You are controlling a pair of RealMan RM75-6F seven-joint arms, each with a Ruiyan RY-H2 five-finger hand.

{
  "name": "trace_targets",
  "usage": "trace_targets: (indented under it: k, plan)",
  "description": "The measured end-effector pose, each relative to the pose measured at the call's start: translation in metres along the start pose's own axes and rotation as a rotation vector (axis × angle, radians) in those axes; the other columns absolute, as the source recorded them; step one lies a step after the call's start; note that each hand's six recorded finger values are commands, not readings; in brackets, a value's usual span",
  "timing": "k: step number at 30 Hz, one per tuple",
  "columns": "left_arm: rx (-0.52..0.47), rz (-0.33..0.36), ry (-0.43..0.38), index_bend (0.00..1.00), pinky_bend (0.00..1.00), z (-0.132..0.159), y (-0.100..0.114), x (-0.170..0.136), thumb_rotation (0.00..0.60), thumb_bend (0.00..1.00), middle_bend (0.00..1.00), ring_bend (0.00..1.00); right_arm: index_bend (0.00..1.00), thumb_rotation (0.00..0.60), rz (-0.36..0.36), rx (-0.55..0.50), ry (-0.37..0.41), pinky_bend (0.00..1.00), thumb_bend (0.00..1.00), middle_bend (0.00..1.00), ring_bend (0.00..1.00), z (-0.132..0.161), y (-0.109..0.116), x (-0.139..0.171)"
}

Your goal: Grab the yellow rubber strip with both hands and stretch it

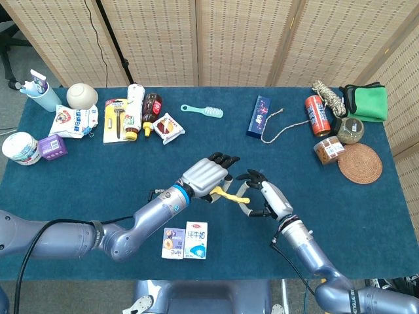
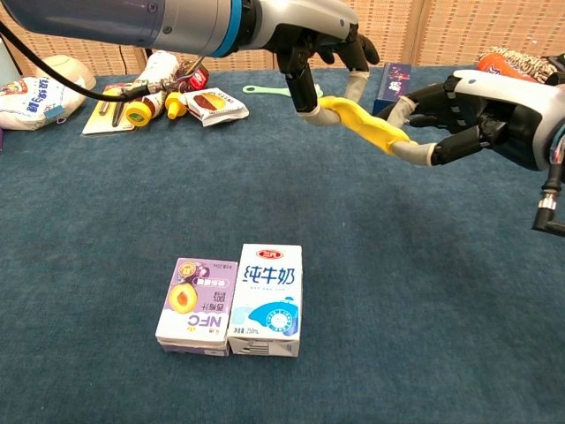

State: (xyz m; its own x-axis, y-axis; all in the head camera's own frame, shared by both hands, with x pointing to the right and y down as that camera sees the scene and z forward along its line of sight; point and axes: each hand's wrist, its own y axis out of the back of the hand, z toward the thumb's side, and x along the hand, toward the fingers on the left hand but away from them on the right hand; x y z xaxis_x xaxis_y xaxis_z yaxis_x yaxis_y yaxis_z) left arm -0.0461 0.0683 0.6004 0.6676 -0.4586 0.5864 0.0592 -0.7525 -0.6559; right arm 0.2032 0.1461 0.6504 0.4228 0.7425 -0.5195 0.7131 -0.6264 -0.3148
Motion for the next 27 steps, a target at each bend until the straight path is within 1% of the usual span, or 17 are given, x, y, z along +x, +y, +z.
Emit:
trace_targets:
  k: [6,13,19,27]
  plan:
    - [0.0,0.001,0.0,0.69,0.0,0.0,-0.0002,0.0002,0.6,0.43,0.0,0.0,0.59,0.6,-0.002,0.001,-0.006,0.0,0.56,0.29,0.12,-0.0009,0.0003,-0.0007]
    - [0.009,0.006,0.001,0.68,0.0,-0.0013,0.0,-0.0005,0.6,0.43,0.0,0.0,0.63,0.6,-0.005,-0.001,-0.005,0.0,0.57,0.33,0.17,-0.0007,0.0005,-0.0014]
    - [0.015,0.01,0.0,0.68,0.0,-0.0027,-0.0021,-0.0014,0.6,0.43,0.0,0.0,0.64,0.6,-0.013,0.005,-0.009,0.0,0.57,0.35,0.19,-0.0027,0.0012,-0.0012]
    - [0.014,0.023,0.004,0.69,0.0,-0.0048,0.0017,-0.0028,0.6,0.43,0.0,0.0,0.65,0.6,-0.014,0.007,-0.016,0.0,0.59,0.35,0.19,-0.0043,0.002,-0.0003]
